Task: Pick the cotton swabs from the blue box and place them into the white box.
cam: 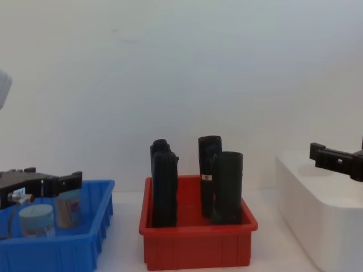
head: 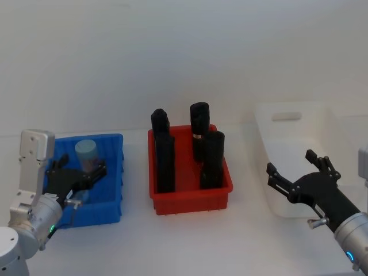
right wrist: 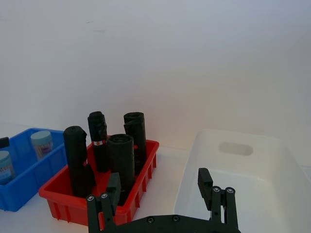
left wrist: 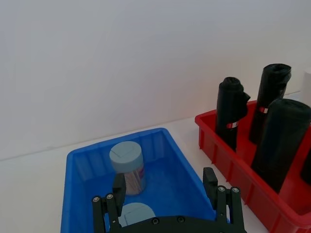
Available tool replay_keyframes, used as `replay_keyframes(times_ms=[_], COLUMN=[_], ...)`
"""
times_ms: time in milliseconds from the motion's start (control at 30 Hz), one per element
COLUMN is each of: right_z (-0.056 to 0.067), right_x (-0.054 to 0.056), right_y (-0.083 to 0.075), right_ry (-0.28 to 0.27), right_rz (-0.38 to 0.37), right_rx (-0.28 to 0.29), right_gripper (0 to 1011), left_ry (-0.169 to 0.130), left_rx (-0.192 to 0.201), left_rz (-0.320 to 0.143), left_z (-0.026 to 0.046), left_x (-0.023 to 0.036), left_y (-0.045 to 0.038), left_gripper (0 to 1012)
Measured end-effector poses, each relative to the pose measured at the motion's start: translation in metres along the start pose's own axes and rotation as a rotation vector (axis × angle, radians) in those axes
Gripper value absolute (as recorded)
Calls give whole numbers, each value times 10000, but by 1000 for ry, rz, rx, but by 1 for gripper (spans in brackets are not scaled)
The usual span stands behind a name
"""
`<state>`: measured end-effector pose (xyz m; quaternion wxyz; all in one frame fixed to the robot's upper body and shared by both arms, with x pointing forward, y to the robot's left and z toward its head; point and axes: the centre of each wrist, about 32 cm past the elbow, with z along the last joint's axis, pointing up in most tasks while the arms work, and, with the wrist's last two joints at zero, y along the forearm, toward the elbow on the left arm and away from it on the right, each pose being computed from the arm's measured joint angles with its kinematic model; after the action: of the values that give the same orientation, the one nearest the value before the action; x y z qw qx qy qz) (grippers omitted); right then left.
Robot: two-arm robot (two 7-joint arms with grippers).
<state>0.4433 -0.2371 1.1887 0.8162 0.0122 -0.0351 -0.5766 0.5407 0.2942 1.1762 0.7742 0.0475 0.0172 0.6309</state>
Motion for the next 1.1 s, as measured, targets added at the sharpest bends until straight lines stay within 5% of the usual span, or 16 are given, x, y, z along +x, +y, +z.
replay_keyframes(times_ms=[500, 1100], right_z=[0, 0], right_x=[0, 0], right_y=[0, 0], right_ry=[0, 0], right_rz=[0, 0], right_rx=[0, 0], right_gripper=[1001, 1001], left_ry=[31, 69], left_rx=[68, 118], left_rz=[41, 62], left_z=[-157, -309], left_x=[199, 319], left_y=[-87, -162], left_gripper=[1004, 995])
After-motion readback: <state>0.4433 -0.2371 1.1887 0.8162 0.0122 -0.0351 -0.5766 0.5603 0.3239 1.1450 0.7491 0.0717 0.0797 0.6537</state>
